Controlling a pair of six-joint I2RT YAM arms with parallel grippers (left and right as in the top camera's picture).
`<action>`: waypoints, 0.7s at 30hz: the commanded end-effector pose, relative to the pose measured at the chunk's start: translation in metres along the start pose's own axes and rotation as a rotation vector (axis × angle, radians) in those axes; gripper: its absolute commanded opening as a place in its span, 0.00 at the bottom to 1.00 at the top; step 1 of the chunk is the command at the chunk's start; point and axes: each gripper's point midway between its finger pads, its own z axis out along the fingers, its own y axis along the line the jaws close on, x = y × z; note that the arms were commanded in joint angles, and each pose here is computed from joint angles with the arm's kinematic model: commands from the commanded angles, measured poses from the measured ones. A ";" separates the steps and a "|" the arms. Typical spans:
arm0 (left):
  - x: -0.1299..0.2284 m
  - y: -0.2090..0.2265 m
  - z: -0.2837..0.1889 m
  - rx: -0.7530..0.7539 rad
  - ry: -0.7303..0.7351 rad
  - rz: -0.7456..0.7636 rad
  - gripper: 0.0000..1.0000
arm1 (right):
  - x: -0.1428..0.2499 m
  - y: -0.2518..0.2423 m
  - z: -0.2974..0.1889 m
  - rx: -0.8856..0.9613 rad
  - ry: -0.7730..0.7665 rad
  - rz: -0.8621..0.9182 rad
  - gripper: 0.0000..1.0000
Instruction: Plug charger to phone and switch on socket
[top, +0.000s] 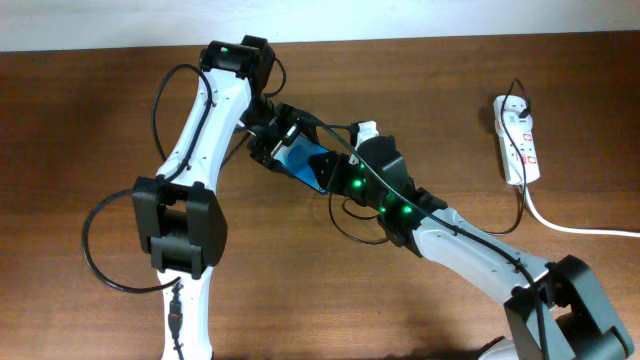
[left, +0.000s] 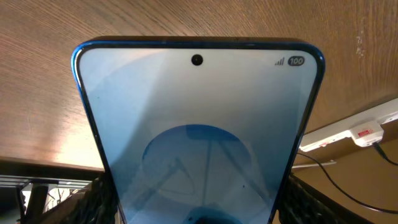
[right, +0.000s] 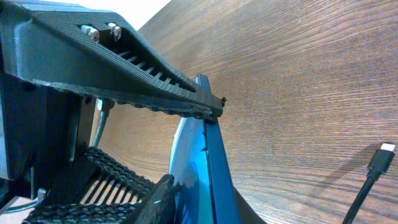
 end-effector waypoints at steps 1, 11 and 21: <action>0.009 -0.005 -0.009 0.021 -0.006 0.008 0.00 | -0.001 0.008 0.003 -0.020 0.001 -0.069 0.22; 0.009 -0.005 -0.009 0.021 -0.005 0.008 0.00 | -0.007 0.010 0.002 -0.022 -0.027 -0.074 0.05; 0.008 -0.005 -0.009 0.023 -0.007 0.023 0.00 | -0.017 0.007 0.001 -0.011 -0.064 -0.046 0.04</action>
